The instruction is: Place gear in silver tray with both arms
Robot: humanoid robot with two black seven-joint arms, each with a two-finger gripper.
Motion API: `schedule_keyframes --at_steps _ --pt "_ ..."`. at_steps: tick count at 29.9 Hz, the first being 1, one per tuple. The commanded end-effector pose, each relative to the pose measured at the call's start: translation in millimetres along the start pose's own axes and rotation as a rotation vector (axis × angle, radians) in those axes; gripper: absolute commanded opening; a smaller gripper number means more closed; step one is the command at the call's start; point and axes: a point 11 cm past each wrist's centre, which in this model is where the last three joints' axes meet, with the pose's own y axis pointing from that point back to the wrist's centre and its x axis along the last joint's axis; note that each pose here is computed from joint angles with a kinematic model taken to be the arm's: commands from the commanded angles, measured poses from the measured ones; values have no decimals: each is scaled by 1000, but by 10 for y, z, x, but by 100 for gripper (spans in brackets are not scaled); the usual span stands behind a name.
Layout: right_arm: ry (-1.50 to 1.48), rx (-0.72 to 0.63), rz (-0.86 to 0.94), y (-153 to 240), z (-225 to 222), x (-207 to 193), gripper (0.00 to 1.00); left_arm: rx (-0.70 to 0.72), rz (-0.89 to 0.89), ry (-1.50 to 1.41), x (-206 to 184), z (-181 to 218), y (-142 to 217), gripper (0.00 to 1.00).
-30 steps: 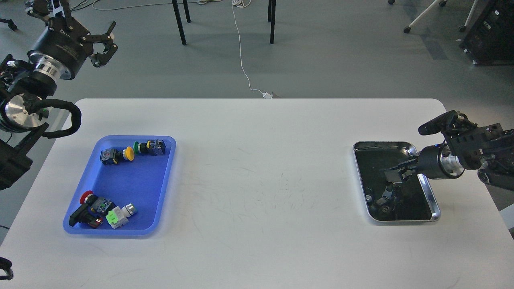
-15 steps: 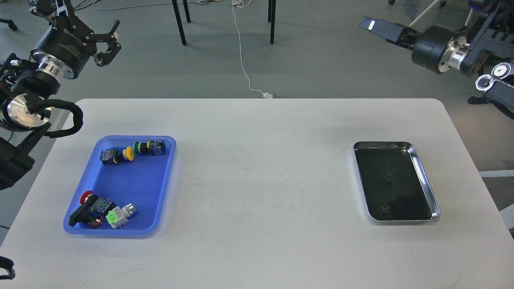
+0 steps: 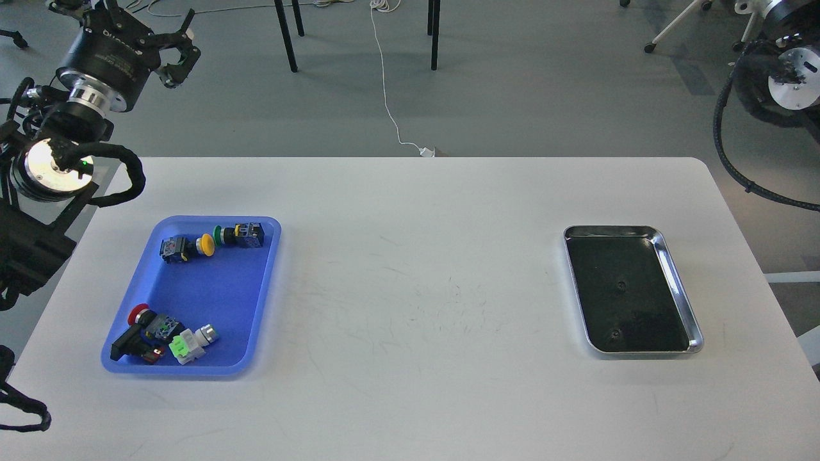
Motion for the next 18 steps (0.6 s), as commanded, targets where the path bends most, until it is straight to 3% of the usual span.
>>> schedule_keyframes --at_steps 1,13,18 --pt "-238 25 116 1 57 174 99 -7 35 47 108 -58 6 98" --pt "-800 56 288 341 856 318 99 41 114 168 290 -401 45 98" --pt "-851 73 295 445 1033 383 99 71 125 190 279 -624 77 98"
